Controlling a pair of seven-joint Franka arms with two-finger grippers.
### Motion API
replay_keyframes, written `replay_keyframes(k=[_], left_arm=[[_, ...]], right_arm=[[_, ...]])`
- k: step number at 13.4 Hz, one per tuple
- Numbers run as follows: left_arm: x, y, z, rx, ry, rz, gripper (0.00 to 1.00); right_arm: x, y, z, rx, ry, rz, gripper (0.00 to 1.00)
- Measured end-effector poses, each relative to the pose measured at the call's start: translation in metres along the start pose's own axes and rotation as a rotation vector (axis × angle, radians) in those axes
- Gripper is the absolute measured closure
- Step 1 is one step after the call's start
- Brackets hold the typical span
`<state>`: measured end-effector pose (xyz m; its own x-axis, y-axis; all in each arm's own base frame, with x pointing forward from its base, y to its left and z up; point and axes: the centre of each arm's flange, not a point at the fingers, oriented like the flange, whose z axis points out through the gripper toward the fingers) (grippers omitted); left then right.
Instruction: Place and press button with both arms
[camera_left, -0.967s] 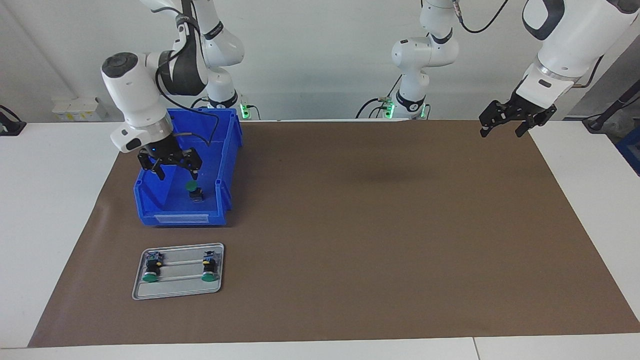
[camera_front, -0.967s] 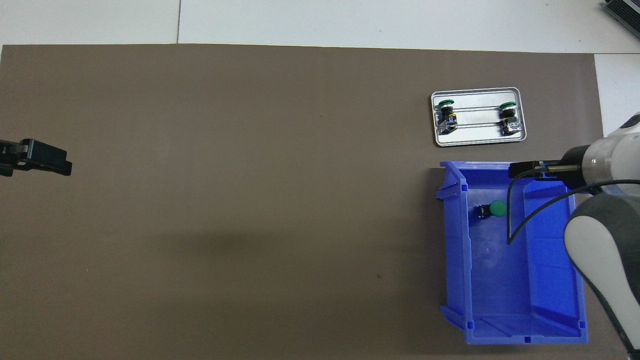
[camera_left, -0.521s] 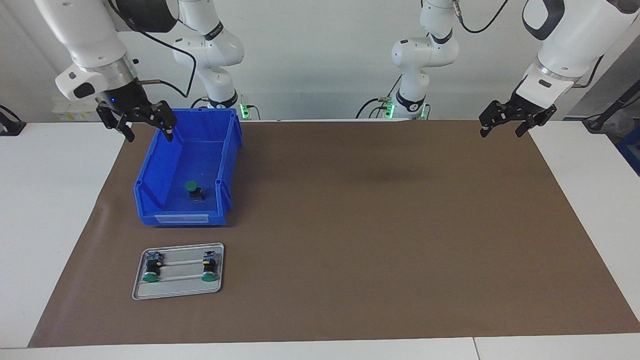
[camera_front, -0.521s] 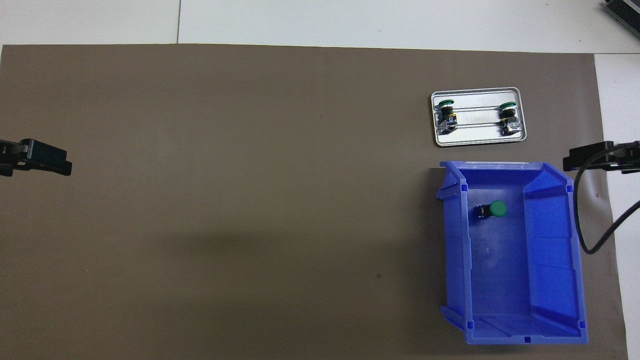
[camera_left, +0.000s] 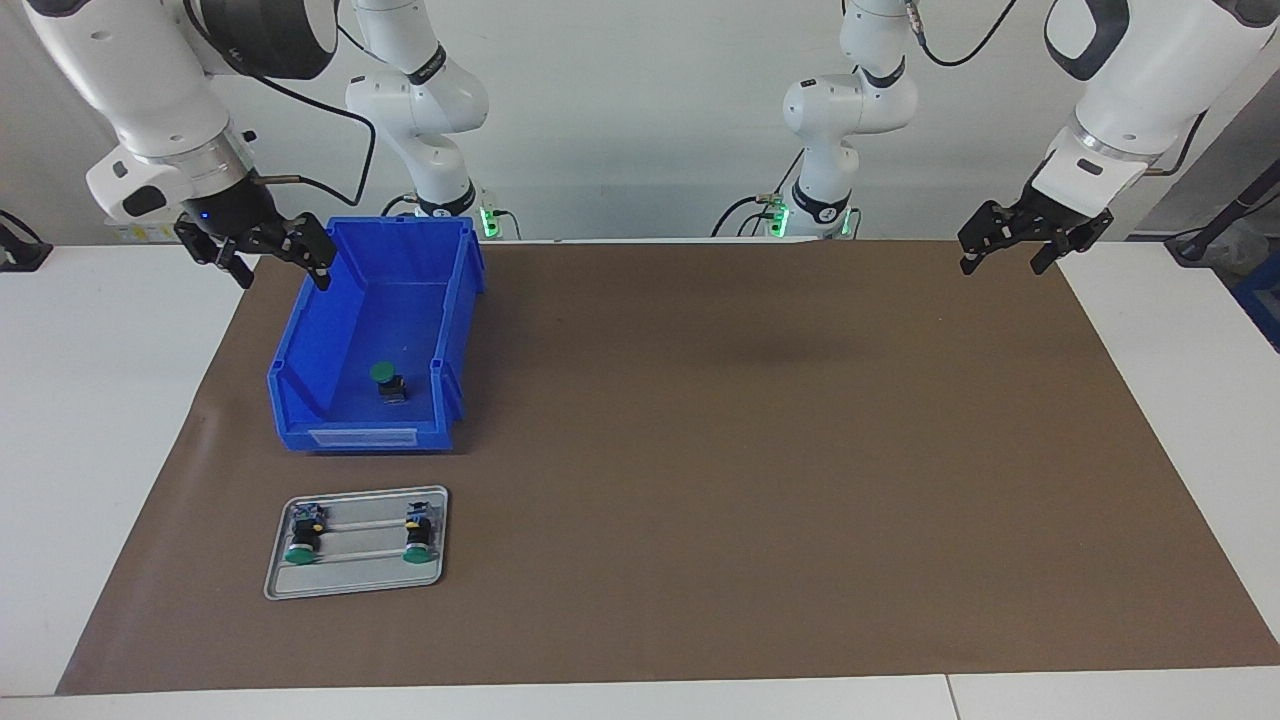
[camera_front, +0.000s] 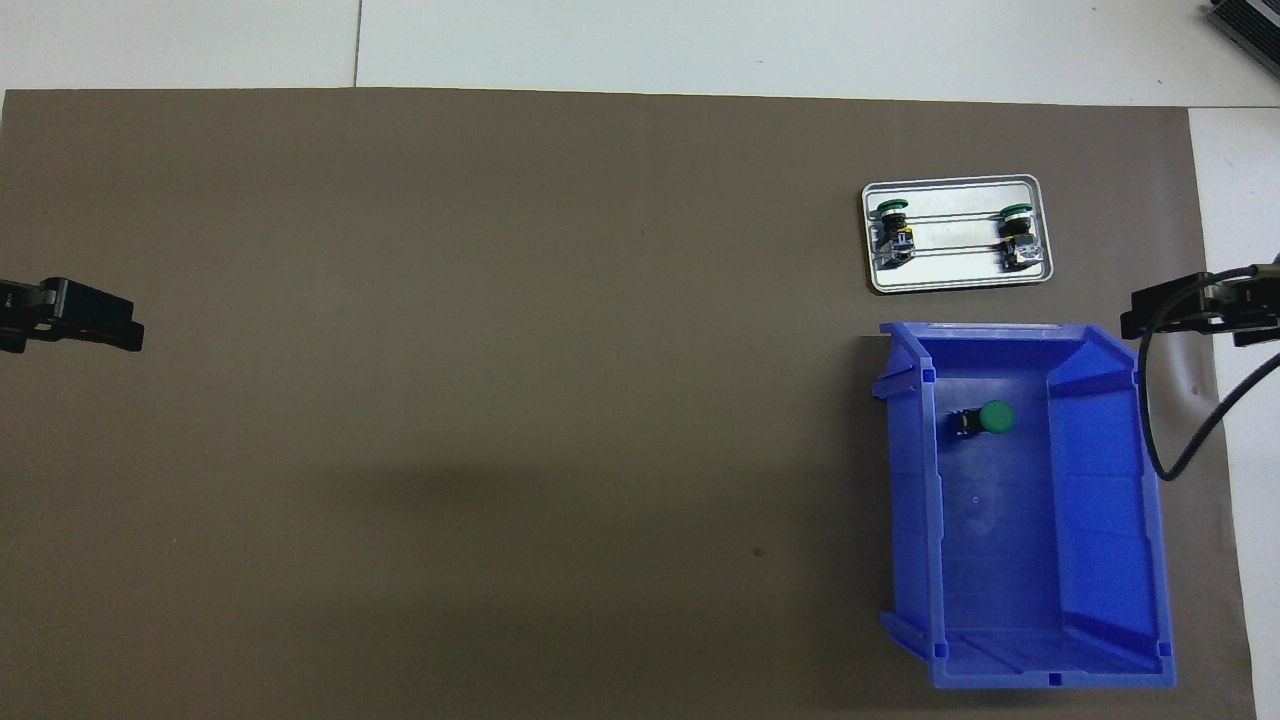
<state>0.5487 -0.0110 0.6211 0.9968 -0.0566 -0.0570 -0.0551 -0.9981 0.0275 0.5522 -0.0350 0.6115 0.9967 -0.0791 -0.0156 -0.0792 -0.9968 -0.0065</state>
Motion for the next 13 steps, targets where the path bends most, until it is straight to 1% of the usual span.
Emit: replay_keyframes(k=[4, 7, 13], left_arm=[[0.000, 0.000, 0.000, 0.000, 0.000, 0.000, 0.00], [0.000, 0.000, 0.000, 0.000, 0.000, 0.000, 0.00], [0.000, 0.000, 0.000, 0.000, 0.000, 0.000, 0.00]], right_arm=[[0.000, 0.002, 0.000, -0.004, 0.000, 0.000, 0.00], [0.000, 0.003, -0.001, -0.034, 0.002, -0.007, 0.00], [-0.001, -0.013, -0.004, -0.039, 0.004, -0.037, 0.00]])
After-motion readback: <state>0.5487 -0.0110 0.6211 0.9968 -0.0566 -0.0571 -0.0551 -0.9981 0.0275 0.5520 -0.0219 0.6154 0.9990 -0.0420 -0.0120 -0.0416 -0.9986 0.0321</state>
